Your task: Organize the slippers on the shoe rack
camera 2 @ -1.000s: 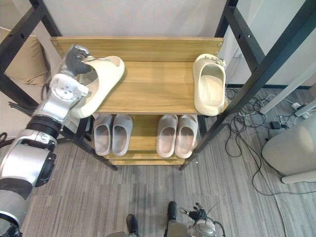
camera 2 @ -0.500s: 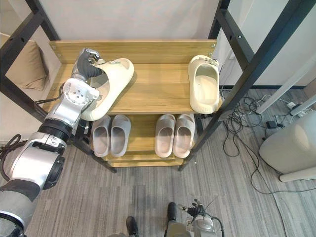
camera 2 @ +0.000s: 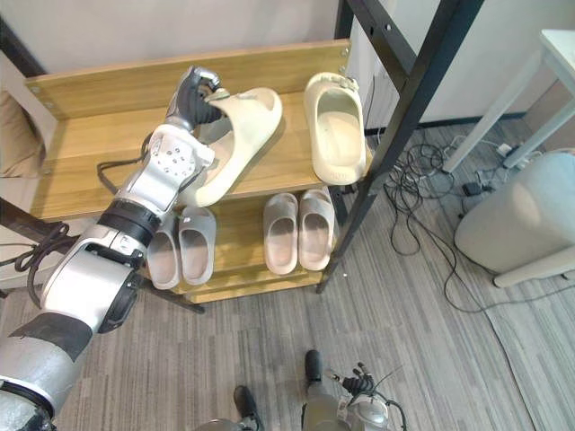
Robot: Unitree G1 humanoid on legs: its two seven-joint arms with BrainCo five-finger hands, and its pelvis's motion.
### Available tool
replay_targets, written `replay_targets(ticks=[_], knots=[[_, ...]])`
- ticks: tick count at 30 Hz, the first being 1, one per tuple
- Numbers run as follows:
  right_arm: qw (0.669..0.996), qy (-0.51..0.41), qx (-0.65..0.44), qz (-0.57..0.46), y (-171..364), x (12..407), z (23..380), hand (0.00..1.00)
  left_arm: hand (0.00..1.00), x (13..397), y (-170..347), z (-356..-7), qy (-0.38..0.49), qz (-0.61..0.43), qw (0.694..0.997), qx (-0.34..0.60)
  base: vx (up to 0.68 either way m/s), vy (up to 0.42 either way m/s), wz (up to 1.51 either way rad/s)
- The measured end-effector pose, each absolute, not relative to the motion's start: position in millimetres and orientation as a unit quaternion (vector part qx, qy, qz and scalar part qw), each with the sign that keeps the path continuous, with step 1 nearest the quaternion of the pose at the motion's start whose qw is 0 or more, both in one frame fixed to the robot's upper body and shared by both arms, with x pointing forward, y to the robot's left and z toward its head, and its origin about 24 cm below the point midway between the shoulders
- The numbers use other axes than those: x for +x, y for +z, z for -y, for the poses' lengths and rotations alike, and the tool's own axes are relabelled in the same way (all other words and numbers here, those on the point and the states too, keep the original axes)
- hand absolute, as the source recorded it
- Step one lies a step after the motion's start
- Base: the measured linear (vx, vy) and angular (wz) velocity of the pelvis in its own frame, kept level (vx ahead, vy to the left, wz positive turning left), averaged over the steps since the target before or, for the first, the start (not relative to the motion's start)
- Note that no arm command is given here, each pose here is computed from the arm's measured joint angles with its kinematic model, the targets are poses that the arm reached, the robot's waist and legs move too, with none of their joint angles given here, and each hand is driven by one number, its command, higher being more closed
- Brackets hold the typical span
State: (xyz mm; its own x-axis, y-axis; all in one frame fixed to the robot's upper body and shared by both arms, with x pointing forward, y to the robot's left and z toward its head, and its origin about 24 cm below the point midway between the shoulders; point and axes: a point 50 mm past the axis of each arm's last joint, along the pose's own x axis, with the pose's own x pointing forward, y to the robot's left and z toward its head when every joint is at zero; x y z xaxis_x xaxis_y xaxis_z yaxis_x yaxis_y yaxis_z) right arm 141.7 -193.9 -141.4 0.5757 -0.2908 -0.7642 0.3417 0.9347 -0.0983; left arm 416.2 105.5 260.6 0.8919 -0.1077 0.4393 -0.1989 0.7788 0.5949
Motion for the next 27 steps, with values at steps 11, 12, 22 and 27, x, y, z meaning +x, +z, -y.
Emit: replay_targets(ticks=[11,12,22,27], knots=[[0.899,-0.168,0.032,-0.403,-136,146,185,0.0,1.0,413,270,-84,0.017,0.253,0.917,0.309,0.0,0.001,-0.14],[0.9,-0.168,0.032,-0.401,-135,147,186,0.0,1.0,413,272,-83,0.017,0.255,0.916,0.308,0.02,0.008,-0.15],[0.903,-0.166,0.042,-0.393,-133,149,180,0.0,1.0,413,276,-83,0.021,0.256,0.917,0.306,0.0,0.001,-0.01],[0.904,-0.16,0.047,-0.393,-133,149,177,0.0,1.0,414,275,-88,0.027,0.246,0.922,0.297,0.0,-0.002,0.02]])
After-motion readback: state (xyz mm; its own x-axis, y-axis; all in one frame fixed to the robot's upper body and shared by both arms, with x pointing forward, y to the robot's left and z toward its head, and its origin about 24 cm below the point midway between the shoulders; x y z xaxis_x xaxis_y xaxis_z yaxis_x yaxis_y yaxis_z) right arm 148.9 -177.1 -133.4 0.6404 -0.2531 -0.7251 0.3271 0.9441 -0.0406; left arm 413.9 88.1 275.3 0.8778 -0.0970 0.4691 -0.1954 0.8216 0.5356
